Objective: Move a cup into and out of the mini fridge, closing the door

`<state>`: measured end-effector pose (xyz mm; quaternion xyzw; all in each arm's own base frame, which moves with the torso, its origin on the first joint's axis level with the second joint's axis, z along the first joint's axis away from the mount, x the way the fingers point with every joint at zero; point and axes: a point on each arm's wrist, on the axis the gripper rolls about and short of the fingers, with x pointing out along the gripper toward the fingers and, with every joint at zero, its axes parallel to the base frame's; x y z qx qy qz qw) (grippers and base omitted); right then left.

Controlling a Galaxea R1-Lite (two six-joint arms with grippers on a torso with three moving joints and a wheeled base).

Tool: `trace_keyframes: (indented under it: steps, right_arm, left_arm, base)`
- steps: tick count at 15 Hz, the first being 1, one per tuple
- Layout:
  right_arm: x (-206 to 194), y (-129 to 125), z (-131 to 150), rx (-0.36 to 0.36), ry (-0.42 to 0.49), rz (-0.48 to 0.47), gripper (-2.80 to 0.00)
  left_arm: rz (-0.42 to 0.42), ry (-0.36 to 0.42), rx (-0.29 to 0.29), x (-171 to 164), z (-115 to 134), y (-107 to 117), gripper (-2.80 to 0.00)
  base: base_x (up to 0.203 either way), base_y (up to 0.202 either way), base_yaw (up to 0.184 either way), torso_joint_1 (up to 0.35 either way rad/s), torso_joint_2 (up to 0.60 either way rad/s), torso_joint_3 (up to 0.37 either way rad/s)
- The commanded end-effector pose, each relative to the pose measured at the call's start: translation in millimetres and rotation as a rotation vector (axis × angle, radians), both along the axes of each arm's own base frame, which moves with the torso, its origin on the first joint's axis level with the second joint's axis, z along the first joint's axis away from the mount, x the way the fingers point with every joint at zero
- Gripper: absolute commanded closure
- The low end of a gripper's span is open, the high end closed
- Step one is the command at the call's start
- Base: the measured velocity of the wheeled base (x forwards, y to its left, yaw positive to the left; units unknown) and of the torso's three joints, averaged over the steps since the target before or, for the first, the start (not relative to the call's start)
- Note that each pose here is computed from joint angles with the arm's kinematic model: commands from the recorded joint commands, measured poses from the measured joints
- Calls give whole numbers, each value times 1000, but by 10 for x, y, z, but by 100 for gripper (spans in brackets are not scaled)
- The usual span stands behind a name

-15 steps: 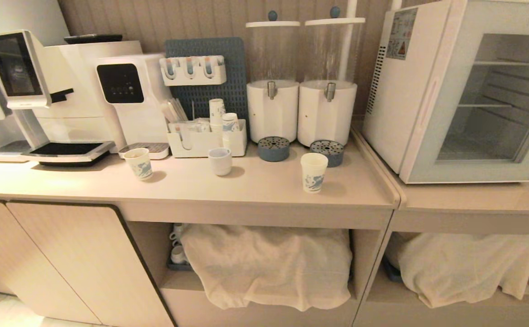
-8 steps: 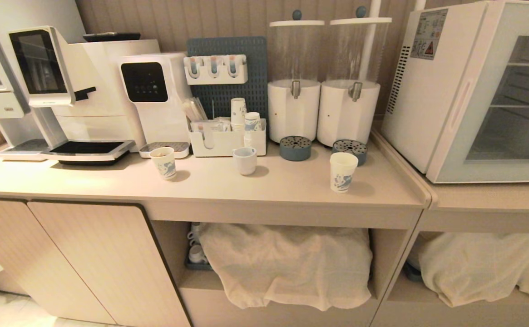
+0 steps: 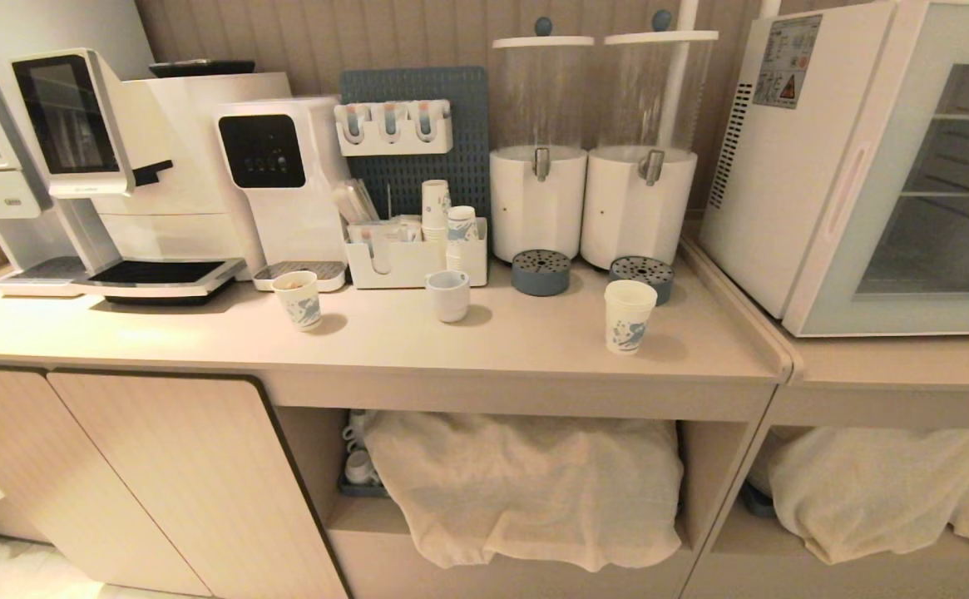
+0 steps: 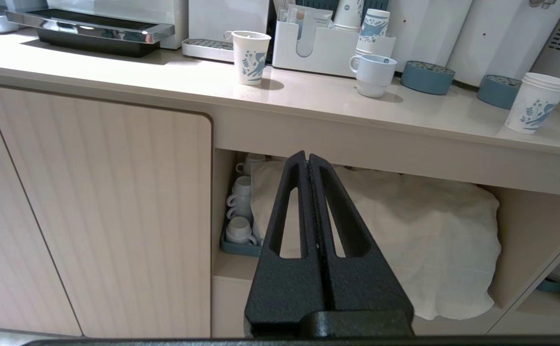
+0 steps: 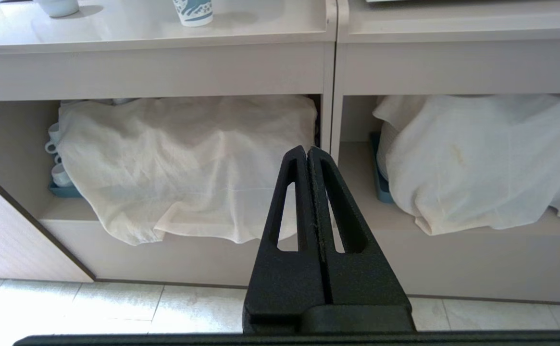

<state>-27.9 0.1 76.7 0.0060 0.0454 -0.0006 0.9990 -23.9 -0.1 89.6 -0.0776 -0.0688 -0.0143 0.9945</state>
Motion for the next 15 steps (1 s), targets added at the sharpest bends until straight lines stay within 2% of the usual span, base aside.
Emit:
trace_keyframes:
  steps: [1,5,9,15]
  right_arm:
    - [1,0,-1,2,3,2,0]
    - [0,-1,-5,3,0,-6,0]
    - [20,-1,7,10,-45,-6,0]
    - [20,-1,10,15,-48,-7,0]
  left_arm:
    - [-1,35,-2,31,-111,0,0]
    - [-1,35,0,31,-111,0,0]
    - [-1,35,0,31,-111,0,0]
    - [-1,35,0,31,-111,0,0]
  base:
    - [0,0,0,0,0,0]
    - [0,0,0,0,0,0]
    - [0,0,0,0,0,0]
    - [0,0,0,0,0,0]
